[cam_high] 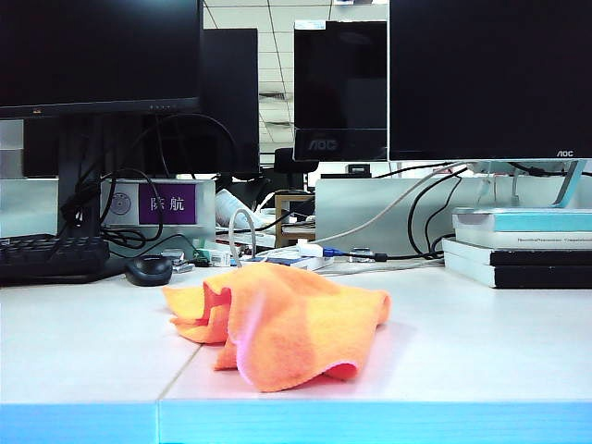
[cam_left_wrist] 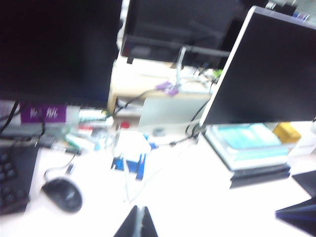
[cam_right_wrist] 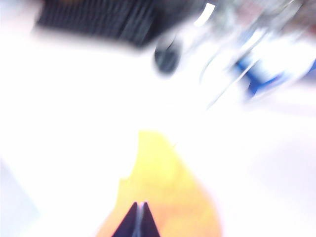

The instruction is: Wipe the table from back to front using the rag.

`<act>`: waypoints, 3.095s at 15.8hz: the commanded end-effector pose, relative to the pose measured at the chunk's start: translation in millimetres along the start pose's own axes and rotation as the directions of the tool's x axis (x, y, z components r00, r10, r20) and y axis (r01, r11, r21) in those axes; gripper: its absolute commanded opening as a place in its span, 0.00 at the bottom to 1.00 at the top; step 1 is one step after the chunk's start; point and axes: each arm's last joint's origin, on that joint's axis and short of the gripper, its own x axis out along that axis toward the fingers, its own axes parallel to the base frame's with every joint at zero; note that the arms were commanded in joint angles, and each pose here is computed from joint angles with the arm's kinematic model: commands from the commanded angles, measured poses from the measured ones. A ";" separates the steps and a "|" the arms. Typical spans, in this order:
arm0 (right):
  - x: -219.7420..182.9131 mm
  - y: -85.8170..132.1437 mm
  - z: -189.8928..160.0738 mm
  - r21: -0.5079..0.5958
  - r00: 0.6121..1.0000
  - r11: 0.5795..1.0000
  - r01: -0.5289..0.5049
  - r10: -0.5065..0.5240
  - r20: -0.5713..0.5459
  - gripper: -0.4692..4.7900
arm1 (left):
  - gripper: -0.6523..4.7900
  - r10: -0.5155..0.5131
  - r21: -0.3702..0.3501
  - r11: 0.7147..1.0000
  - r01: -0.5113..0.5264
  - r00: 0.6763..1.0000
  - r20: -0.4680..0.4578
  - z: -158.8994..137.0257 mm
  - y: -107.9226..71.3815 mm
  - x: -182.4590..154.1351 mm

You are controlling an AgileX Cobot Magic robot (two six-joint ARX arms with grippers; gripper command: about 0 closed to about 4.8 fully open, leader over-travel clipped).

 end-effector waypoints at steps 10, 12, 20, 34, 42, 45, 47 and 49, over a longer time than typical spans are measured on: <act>95.3 7.2 -34.0 -0.046 0.947 0.994 -0.095 0.076 -0.313 0.39 | 0.11 -0.098 0.072 0.991 0.113 0.979 -0.179 -15.2 -15.6 35.4; 127.2 4.3 -48.5 -0.016 0.918 0.990 -0.140 0.124 -0.378 0.53 | 0.11 -0.088 0.075 0.992 0.103 0.980 -0.178 -15.2 -15.7 37.7; 201.5 -9.3 -95.4 -0.020 0.865 0.997 -0.068 0.049 -0.500 0.37 | 0.11 -0.087 0.075 0.992 0.101 0.980 -0.179 -15.3 -15.6 37.9; 180.9 4.6 -127.0 -0.020 0.611 0.997 -0.078 0.032 -0.791 0.08 | 0.11 -0.084 0.079 0.992 0.100 0.980 -0.179 -15.3 -15.3 39.3; 183.7 0.4 -124.5 0.074 0.641 0.993 0.094 -0.003 -0.767 0.08 | 0.11 -0.086 0.078 0.992 0.101 0.980 -0.180 -15.4 -15.4 39.4; 189.5 -15.2 -130.2 0.075 0.622 0.982 0.176 -0.052 -0.781 0.08 | 0.11 -0.088 0.078 0.992 0.103 0.980 -0.180 -15.4 -15.4 39.4; 196.1 -29.7 -138.3 0.094 0.596 0.972 0.215 -0.054 -0.801 0.08 | 0.11 -0.087 0.078 0.992 0.103 0.980 -0.180 -15.4 -15.4 39.4; 199.7 -41.3 -142.1 0.108 0.590 0.965 0.240 -0.056 -0.806 0.08 | 0.11 -0.088 0.077 0.992 0.103 0.980 -0.180 -15.4 -15.4 39.4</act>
